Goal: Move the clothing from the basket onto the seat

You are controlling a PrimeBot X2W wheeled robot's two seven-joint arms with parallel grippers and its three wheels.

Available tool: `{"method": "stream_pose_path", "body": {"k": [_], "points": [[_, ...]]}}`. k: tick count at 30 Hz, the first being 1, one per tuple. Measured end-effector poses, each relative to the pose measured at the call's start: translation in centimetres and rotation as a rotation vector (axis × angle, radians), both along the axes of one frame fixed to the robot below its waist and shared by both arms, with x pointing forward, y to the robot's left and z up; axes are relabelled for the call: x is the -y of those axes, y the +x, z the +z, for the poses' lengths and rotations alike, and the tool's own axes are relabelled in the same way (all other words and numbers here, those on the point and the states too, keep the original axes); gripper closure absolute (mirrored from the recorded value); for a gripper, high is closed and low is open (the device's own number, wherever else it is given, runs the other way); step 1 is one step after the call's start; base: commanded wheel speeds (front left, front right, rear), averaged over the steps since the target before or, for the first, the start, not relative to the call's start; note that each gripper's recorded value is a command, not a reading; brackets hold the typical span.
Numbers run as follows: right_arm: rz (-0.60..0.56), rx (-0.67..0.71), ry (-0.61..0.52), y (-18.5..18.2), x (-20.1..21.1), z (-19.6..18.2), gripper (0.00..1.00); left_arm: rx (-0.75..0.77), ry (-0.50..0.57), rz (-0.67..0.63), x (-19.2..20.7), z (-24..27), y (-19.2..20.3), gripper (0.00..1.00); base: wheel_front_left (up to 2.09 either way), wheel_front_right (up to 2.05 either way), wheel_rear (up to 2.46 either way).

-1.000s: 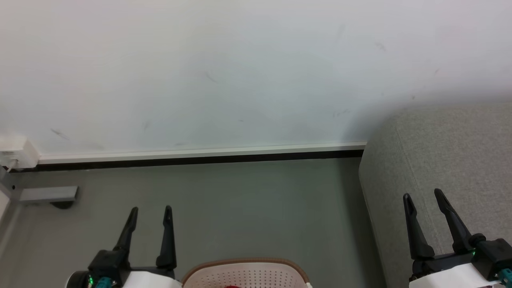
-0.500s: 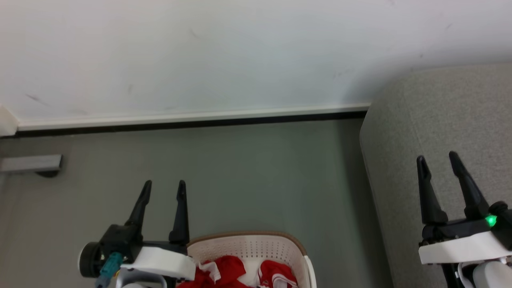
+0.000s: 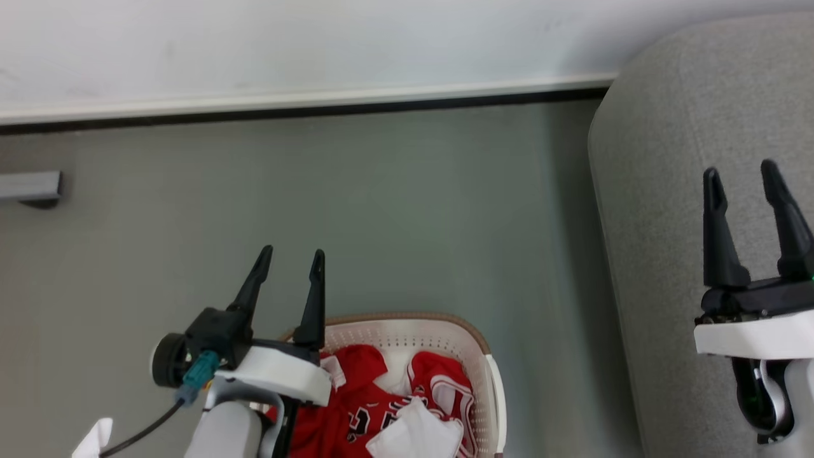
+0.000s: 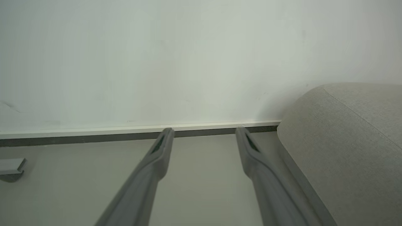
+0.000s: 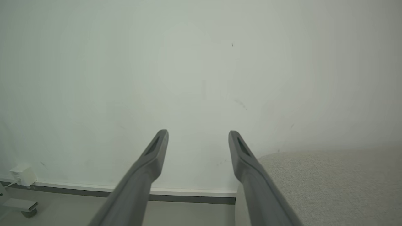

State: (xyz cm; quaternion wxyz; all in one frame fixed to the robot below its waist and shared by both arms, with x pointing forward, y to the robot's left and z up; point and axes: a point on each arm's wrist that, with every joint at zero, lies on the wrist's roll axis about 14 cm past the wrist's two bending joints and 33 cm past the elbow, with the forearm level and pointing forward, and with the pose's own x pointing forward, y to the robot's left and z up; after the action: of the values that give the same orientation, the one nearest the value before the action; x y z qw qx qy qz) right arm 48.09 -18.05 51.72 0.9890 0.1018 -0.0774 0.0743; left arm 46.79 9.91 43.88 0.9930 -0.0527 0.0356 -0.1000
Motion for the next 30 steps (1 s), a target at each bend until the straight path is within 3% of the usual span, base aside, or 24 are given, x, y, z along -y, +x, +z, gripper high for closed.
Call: {"method": "stream_pose_path", "body": {"k": [12, 30], "points": [[-0.003, 0.007, 0.017, 4.1, 0.2, -2.0, 0.00, -0.210, -0.014, -0.113, 2.6, -8.5, 0.9, 0.00, 0.00, 0.00, 0.00], [-0.031, 0.010, 0.007, 7.2, 1.6, -4.4, 0.00, -0.663, -0.003, -0.343, 7.1, -22.0, -4.9, 0.00, 0.00, 0.00, 0.00]]}}
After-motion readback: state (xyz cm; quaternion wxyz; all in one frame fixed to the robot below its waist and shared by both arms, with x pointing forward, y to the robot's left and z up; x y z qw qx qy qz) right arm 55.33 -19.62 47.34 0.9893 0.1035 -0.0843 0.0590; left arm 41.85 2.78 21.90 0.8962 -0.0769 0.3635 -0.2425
